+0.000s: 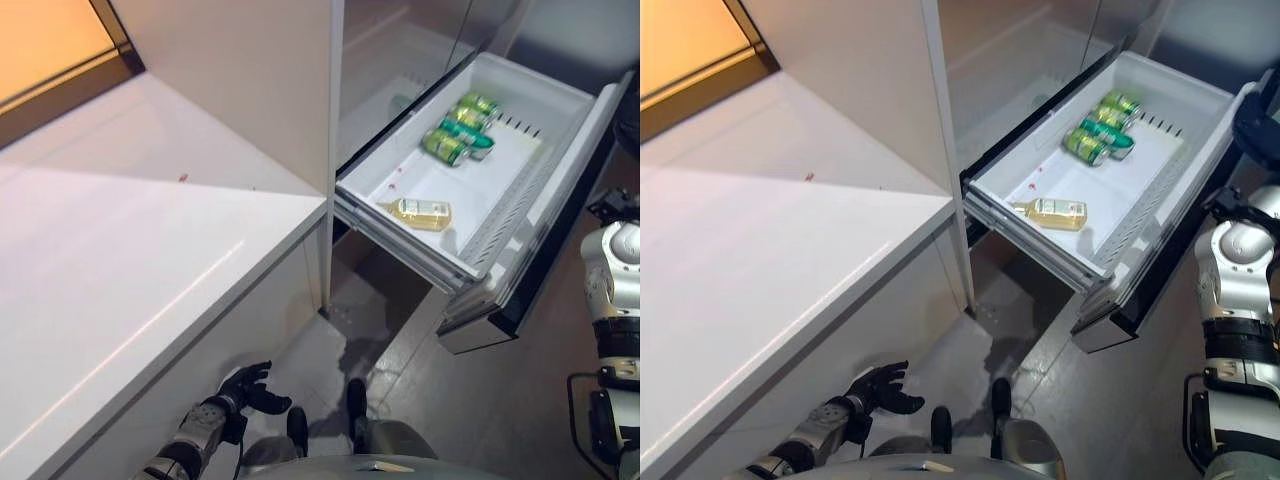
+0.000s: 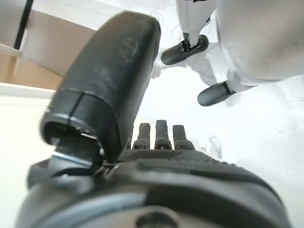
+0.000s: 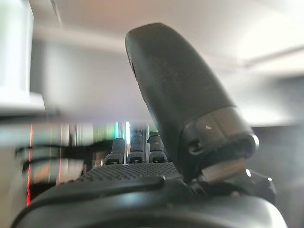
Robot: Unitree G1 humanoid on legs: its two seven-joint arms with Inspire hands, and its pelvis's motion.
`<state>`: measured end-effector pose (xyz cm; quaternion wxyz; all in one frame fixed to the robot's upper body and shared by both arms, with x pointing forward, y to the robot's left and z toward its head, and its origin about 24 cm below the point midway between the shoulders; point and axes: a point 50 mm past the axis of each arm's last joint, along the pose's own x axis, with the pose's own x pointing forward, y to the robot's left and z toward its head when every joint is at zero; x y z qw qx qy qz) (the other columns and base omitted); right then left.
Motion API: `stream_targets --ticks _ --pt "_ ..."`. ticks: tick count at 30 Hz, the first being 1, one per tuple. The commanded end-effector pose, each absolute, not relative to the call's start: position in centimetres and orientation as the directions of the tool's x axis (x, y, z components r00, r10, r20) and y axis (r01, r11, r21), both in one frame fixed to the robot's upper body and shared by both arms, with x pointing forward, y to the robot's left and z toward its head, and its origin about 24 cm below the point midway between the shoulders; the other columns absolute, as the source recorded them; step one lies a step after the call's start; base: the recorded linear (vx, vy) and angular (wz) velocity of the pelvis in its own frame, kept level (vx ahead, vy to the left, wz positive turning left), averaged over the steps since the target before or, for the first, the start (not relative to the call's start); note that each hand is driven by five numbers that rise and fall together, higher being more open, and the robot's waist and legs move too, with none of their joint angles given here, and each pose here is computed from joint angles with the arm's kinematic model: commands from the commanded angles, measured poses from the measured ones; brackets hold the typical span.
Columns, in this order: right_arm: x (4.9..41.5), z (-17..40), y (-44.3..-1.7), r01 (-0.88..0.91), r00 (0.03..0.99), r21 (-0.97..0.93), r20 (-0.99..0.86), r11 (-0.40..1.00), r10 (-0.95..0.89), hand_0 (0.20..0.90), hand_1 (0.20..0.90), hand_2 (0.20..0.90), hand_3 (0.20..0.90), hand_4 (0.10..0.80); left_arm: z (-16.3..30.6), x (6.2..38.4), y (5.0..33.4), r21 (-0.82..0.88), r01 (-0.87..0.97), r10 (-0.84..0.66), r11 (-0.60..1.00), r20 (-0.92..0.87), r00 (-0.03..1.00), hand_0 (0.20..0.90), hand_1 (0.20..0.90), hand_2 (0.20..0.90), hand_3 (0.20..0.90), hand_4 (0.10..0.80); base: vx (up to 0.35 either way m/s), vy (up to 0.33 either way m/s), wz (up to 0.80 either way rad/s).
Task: Put drinks into fridge and close the fridge
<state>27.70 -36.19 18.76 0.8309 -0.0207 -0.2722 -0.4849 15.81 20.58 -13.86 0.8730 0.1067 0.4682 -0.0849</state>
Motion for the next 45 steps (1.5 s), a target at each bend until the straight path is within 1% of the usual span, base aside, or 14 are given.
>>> stream_targets --ticks 1,6,8,10,12,14,20,22,24,27,28,33,39,45 --pt "26.7 19.2 -37.1 0.811 0.288 0.331 0.493 0.483 -0.821 0.900 0.900 0.900 0.900 0.800 -14.7 14.2 20.7 0.125 0.336 -0.051 0.933 -0.881 0.470 0.900 0.900 0.900 0.900 0.800 0.055 0.056 -0.10" --pt "26.3 14.8 -37.8 0.803 0.367 0.363 0.323 0.472 -0.872 0.900 0.900 0.900 0.900 0.800 -15.1 13.1 20.6 0.114 0.346 -0.058 0.931 -0.891 0.450 0.900 0.900 0.900 0.900 0.800 0.059 0.025 -0.09" --pt "26.6 14.3 -37.8 0.782 0.392 0.400 0.279 0.477 -0.877 0.900 0.900 0.900 0.900 0.800 -14.9 13.5 20.8 0.124 0.344 -0.055 0.931 -0.882 0.467 0.900 0.900 0.900 0.900 0.800 -0.075 -0.010 -0.05" --pt "27.4 15.1 -37.6 0.743 0.405 0.449 0.287 0.496 -0.868 0.900 0.900 0.900 0.900 0.800 -14.2 15.2 20.8 0.149 0.330 -0.045 0.932 -0.856 0.515 0.900 0.900 0.900 0.900 0.800 -0.334 -0.028 0.00" --pt "28.8 16.7 -36.5 0.659 0.431 0.529 0.316 0.534 -0.845 0.900 0.900 0.900 0.900 0.800 -13.0 18.0 20.7 0.181 0.293 -0.029 0.939 -0.806 0.591 0.900 0.900 0.900 0.900 0.800 -0.449 -0.058 0.01" --pt "29.5 17.8 -35.8 0.598 0.456 0.564 0.345 0.569 -0.821 0.900 0.900 0.900 0.900 0.800 -12.4 19.4 20.5 0.187 0.259 -0.018 0.948 -0.778 0.628 0.900 0.900 0.900 0.900 0.800 -0.262 -0.045 -0.04" --pt "31.0 20.0 -34.1 0.429 0.557 0.583 0.431 0.690 -0.710 0.900 0.900 0.900 0.900 0.800 -11.3 21.3 20.0 0.180 0.209 -0.012 0.961 -0.730 0.683 0.900 0.900 0.900 0.900 0.800 -0.125 0.024 -0.09" --pt "31.6 20.9 -33.0 0.394 0.583 0.538 0.480 0.745 -0.655 0.900 0.900 0.900 0.900 0.800 -11.0 21.8 19.7 0.174 0.202 -0.019 0.964 -0.713 0.701 0.900 0.900 0.900 0.900 0.800 -0.082 0.054 -0.03" --pt "31.9 21.9 -32.1 0.377 0.581 0.488 0.537 0.787 -0.611 0.900 0.900 0.900 0.900 0.800 -10.7 22.1 19.4 0.168 0.198 -0.025 0.966 -0.699 0.714 0.900 0.900 0.900 0.900 0.800 -0.048 0.038 -0.14" --pt "32.0 24.3 -29.9 0.334 0.563 0.356 0.667 0.873 -0.487 0.900 0.900 0.900 0.900 0.800 -10.5 22.3 19.3 0.163 0.192 -0.029 0.968 -0.687 0.726 0.900 0.900 0.900 0.900 0.800 -0.008 0.008 -0.02" --pt "31.9 24.7 -29.4 0.321 0.559 0.334 0.688 0.886 -0.462 0.900 0.900 0.900 0.900 0.800 -10.6 22.2 19.4 0.163 0.192 -0.028 0.968 -0.687 0.726 0.900 0.900 0.900 0.900 0.800 0.000 0.000 0.00" --pt "31.5 27.9 -24.9 0.178 0.532 0.132 0.821 0.975 -0.208 0.900 0.900 0.900 0.900 0.800 -10.9 21.5 19.8 0.167 0.180 -0.013 0.969 -0.697 0.716 0.900 0.900 0.900 0.900 0.800 0.028 0.019 -0.07" --pt "31.7 30.1 -20.9 -0.033 0.515 -0.027 0.857 0.999 0.040 0.900 0.900 0.900 0.900 0.800 -11.3 21.0 19.9 0.172 0.194 -0.017 0.966 -0.705 0.709 0.900 0.900 0.900 0.900 0.800 0.053 -0.006 0.01" --pt "32.3 32.3 -17.8 -0.078 0.492 -0.175 0.850 0.982 0.190 0.900 0.900 0.900 0.900 0.800 -11.5 20.5 19.7 0.173 0.239 -0.045 0.956 -0.715 0.698 0.900 0.900 0.900 0.900 0.800 0.063 -0.024 0.18"
